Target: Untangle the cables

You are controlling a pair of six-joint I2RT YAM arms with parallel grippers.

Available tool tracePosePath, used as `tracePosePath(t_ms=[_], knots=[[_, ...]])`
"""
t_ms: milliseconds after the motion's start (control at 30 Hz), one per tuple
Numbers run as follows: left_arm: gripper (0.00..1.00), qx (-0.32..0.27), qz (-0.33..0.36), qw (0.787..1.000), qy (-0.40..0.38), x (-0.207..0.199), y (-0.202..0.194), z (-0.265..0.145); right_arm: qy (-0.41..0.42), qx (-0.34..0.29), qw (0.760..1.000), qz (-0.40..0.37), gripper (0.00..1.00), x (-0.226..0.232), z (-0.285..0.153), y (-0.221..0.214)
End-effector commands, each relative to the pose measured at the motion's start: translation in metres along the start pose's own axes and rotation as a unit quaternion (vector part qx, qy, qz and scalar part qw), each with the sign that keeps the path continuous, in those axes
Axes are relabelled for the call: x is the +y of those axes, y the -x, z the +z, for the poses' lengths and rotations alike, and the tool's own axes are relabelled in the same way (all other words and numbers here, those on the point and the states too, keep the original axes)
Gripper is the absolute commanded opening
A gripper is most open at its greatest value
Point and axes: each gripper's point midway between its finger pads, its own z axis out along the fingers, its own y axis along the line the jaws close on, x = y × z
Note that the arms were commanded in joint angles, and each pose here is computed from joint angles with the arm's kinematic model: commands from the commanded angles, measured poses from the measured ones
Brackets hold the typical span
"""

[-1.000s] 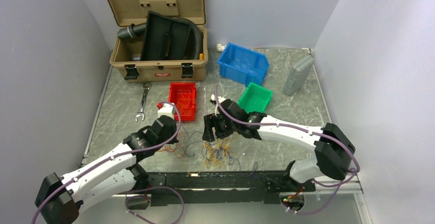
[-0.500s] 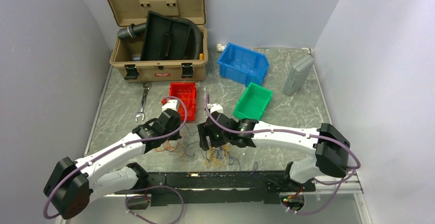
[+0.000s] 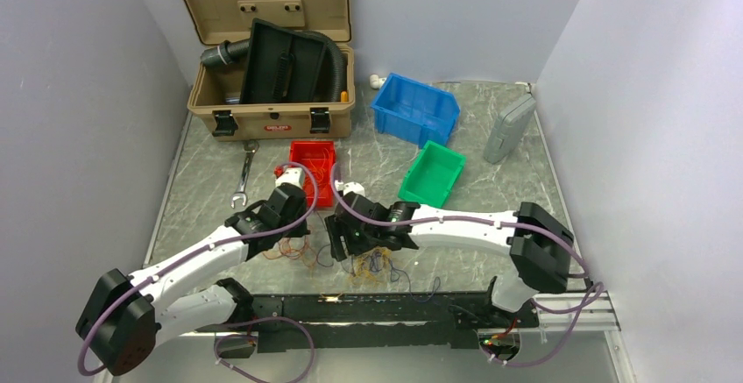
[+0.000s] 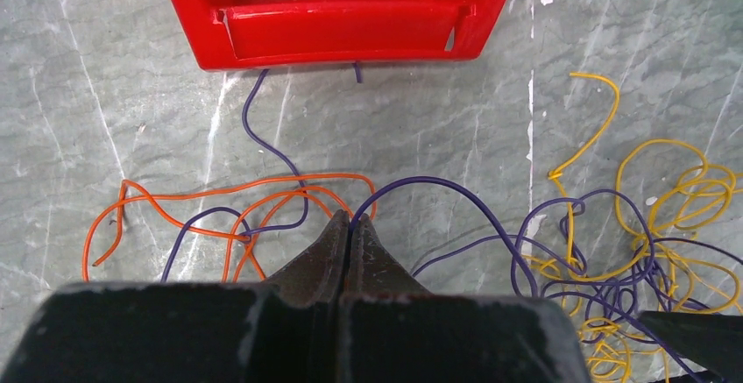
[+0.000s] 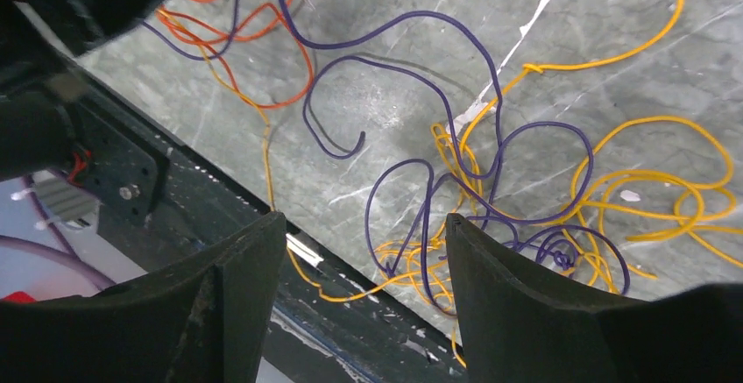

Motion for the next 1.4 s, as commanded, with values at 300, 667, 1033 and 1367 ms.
tracePosePath(t_ms=[300, 667, 1033, 1367], knots=[[0.00, -0.027, -0.005, 0.999, -0.024, -0.009, 0.018, -0.006, 0.006, 0.062, 0.998, -0.002, 0.56, 0.012, 0.028, -0.028], [0.00, -0.030, -0.005, 0.999, -0.020, -0.005, 0.017, -0.009, -0.028, 0.097, 0.995, -0.003, 0.46, -0.002, 0.039, -0.048], [0.00, -0.032, -0.003, 0.999, -0.022, -0.005, 0.018, -0.010, -0.040, 0.066, 0.997, -0.016, 0.10, -0.003, 0.041, -0.034], [0.00, -0.030, 0.010, 0.999, -0.020, -0.003, 0.018, -0.012, 0.019, -0.059, 0.998, -0.019, 0.00, 0.024, -0.020, 0.051]])
